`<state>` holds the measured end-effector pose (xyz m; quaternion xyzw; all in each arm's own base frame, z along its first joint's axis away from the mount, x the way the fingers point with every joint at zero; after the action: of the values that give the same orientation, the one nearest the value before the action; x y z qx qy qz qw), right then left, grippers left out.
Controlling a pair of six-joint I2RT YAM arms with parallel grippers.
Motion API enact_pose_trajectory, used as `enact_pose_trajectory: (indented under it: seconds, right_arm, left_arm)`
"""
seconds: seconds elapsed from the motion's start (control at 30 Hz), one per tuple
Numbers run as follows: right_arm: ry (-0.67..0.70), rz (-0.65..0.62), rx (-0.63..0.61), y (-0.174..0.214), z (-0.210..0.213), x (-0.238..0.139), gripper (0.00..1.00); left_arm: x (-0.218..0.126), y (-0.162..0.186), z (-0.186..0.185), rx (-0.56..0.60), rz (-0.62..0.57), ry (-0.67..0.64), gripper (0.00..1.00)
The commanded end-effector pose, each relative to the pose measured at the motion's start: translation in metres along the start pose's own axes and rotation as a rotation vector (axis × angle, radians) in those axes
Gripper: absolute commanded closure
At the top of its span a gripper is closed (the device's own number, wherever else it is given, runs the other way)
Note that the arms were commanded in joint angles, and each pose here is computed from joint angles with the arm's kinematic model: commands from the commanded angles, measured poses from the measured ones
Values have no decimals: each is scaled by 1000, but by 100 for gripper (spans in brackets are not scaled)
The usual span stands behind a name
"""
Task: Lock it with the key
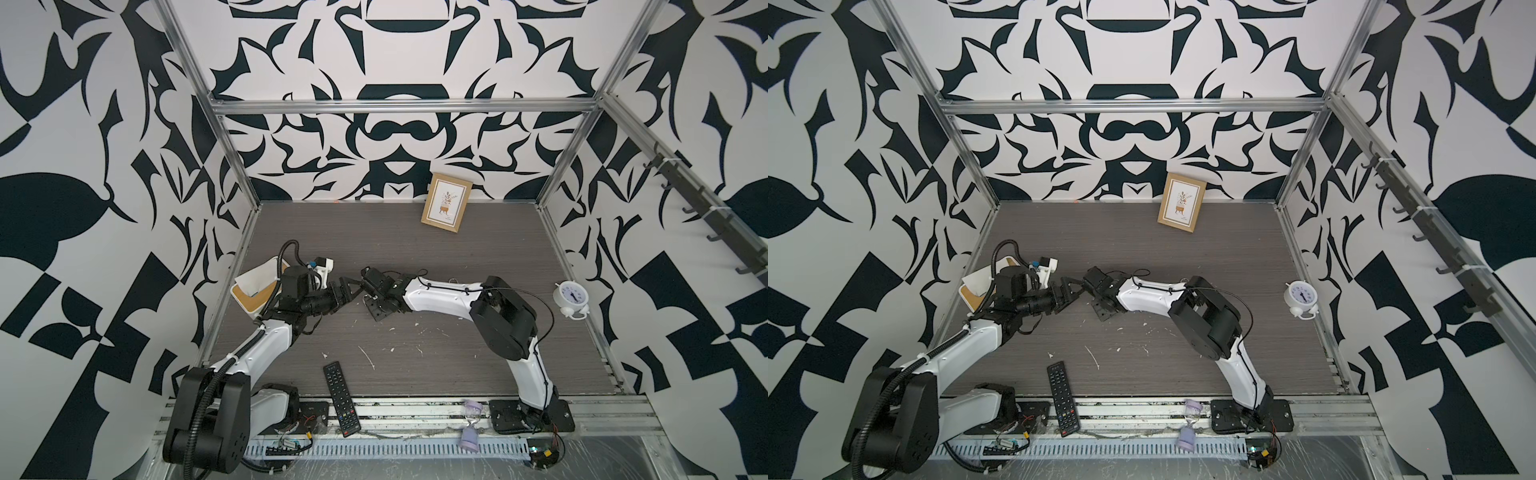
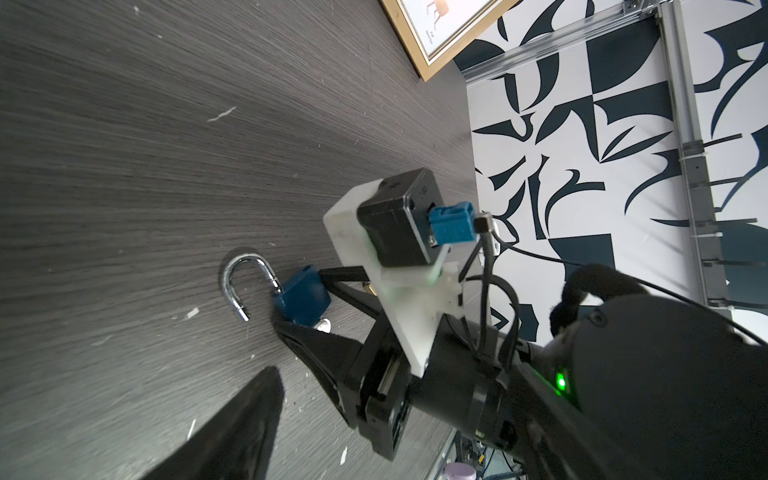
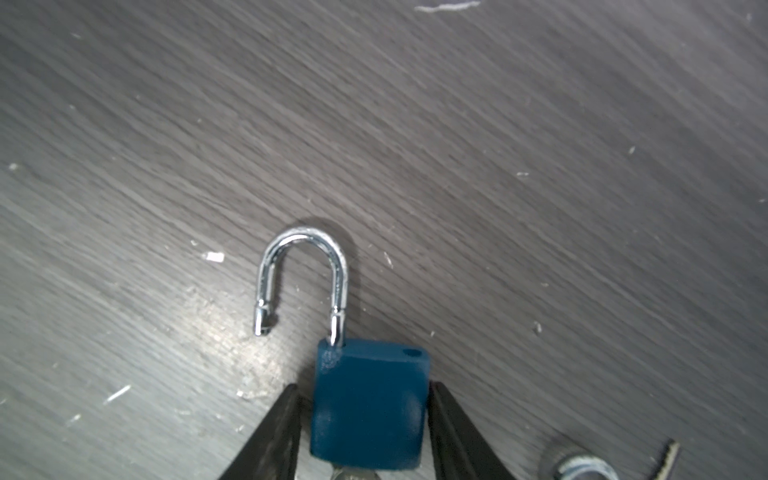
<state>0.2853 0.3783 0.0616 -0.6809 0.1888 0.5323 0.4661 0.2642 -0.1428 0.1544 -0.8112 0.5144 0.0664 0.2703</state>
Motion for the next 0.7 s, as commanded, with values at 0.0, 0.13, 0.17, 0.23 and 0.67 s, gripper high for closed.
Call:
enact_pose_trajectory:
  seconds: [0.0,0.13,0.17,0.23,0.67]
  right_arm:
    - [-5,36,-14,9,2,8,52]
    - [1,42,-15,12,1,7,54]
    - [4,45,-16,13,0,6,56]
    - [7,44,-17,14,-1,5,57]
    - [-72,-26,-33,1,-10,-16,100]
  left_arm:
    - [-1,-2,-3,13,2,11,12]
    - [-1,-2,-3,11,5,11,12]
    - [-1,-2,-3,12,3,11,12]
    - [0,-2,-2,10,3,8,12]
    - [2,-2,3,-15,17,-15,14]
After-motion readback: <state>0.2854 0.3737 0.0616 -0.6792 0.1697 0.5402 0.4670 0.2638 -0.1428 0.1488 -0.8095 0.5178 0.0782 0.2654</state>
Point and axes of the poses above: each gripper's point midway between its finger pads, its own x axis out along the fingers, its own z axis along the line the jaws close on, y = z × x, the point moved 4 cm from there along -x, back along the fingers, and after that the axes turned 1 degree about x, right-handed, at the moved point
